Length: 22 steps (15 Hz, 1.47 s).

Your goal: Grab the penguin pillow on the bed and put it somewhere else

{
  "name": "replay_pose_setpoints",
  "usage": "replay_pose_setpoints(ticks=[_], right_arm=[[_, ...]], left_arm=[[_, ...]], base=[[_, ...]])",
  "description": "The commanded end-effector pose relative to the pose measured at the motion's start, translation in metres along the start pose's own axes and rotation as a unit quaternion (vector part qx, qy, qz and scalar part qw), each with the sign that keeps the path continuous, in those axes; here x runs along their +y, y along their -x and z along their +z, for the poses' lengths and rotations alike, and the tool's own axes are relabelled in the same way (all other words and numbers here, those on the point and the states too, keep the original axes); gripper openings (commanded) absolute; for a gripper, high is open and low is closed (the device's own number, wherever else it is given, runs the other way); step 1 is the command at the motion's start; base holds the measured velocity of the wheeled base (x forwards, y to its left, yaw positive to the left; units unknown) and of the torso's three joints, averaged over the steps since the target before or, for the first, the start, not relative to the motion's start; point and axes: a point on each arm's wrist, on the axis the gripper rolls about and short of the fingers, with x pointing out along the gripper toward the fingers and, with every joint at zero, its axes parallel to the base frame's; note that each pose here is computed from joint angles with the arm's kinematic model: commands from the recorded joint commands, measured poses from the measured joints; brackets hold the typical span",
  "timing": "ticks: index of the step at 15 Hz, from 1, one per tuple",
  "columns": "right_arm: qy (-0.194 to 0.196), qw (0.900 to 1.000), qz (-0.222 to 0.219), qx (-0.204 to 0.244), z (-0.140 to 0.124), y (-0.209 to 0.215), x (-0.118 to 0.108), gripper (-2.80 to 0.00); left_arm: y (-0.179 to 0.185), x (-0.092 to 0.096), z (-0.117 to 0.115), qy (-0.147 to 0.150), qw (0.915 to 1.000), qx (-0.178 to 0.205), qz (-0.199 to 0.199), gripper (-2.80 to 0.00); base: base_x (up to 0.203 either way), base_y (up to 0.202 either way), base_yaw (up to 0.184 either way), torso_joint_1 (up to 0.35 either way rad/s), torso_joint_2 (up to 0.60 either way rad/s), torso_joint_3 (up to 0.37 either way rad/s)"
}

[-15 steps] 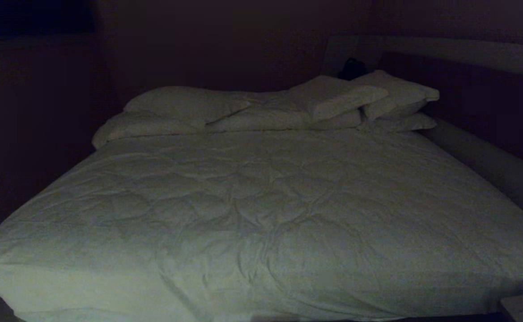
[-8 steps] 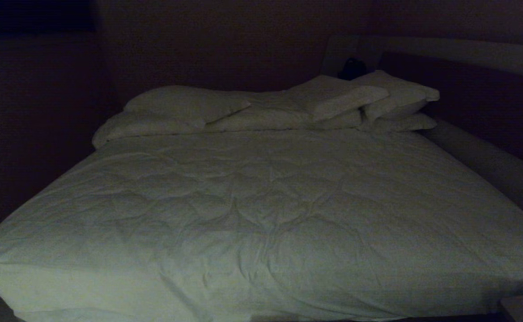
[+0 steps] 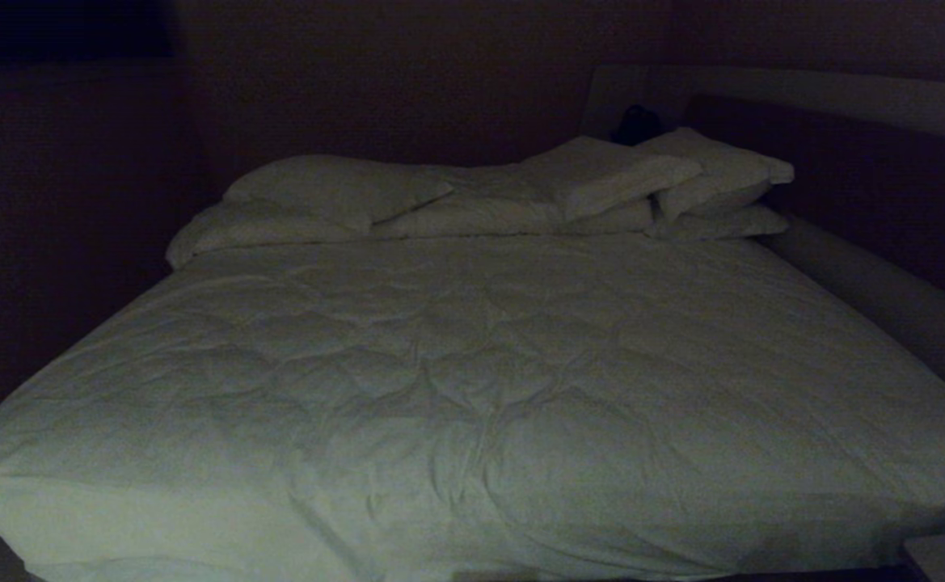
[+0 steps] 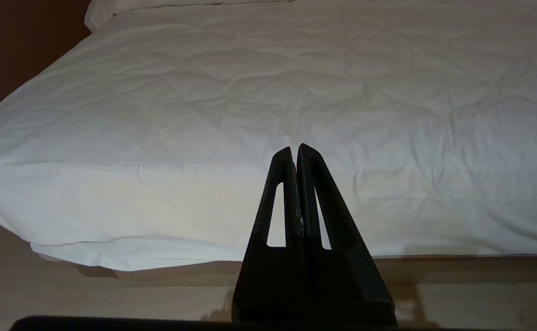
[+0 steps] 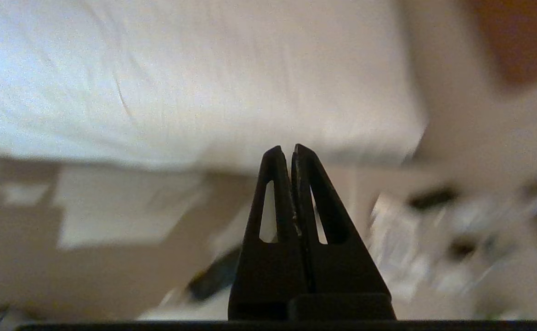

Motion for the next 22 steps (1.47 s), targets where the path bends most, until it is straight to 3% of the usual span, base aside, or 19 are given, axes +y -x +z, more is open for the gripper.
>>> replay_pose_setpoints(ticks=[1,2,4,7,10,13,16,18,19,22], right_arm=[[0.046,0.995,-0.021,-0.085,0.003,0.037,0.027,-2.8],[0.043,0.992,-0.024,-0.119,0.009,0.05,0.032,-2.8],[-0.004,0.987,-0.027,-0.157,0.026,0.067,0.032,-2.8],[-0.121,0.975,-0.024,-0.182,0.046,0.078,0.025,-2.8],[-0.247,0.953,-0.034,-0.173,0.057,0.074,0.012,-2.8],[-0.415,0.9,-0.069,-0.111,0.056,0.054,-0.006,-2.8],[-0.517,0.842,-0.153,0.008,0.037,0.032,-0.013,-2.8],[-0.556,0.812,-0.155,0.089,0.025,0.02,-0.014,-2.8],[-0.568,0.801,-0.144,0.122,0.02,0.015,-0.013,-2.8],[-0.586,0.788,-0.053,0.179,0.013,0.012,-0.004,-2.8]], left_arm=[[0.0,0.0,0.0,0.0,1.0,0.0,0.0,-2.8],[0.0,0.0,0.0,0.0,1.0,0.0,0.0,-2.8],[0.0,0.0,0.0,0.0,1.0,0.0,0.001,-2.8],[0.0,0.0,0.0,0.0,1.0,0.0,0.001,-2.8],[0.0,0.0,0.0,0.0,1.0,0.0,0.0,-2.8],[0.0,0.0,0.0,0.0,1.0,0.0,0.0,-2.8],[0.0,0.0,0.0,0.0,1.0,0.0,0.001,-2.8],[0.0,0.0,0.0,0.0,1.0,0.0,0.001,-2.8],[0.0,0.0,0.0,0.0,1.0,0.0,0.001,-2.8],[0.0,0.0,0.0,0.0,1.0,0.0,0.001,-2.8]], base=[[0.0,0.0,0.0,0.0,0.0,0.0],[0.0,0.0,0.0,0.0,0.0,0.0],[0.0,0.0,0.0,0.0,0.0,0.0],[0.0,0.0,0.0,0.0,0.0,0.0],[0.0,0.0,0.0,0.0,0.0,0.0],[0.0,0.0,0.0,0.0,0.0,0.0],[0.0,0.0,0.0,0.0,0.0,0.0],[0.0,0.0,0.0,0.0,0.0,0.0],[0.0,0.0,0.0,0.0,0.0,0.0],[0.0,0.0,0.0,0.0,0.0,0.0]])
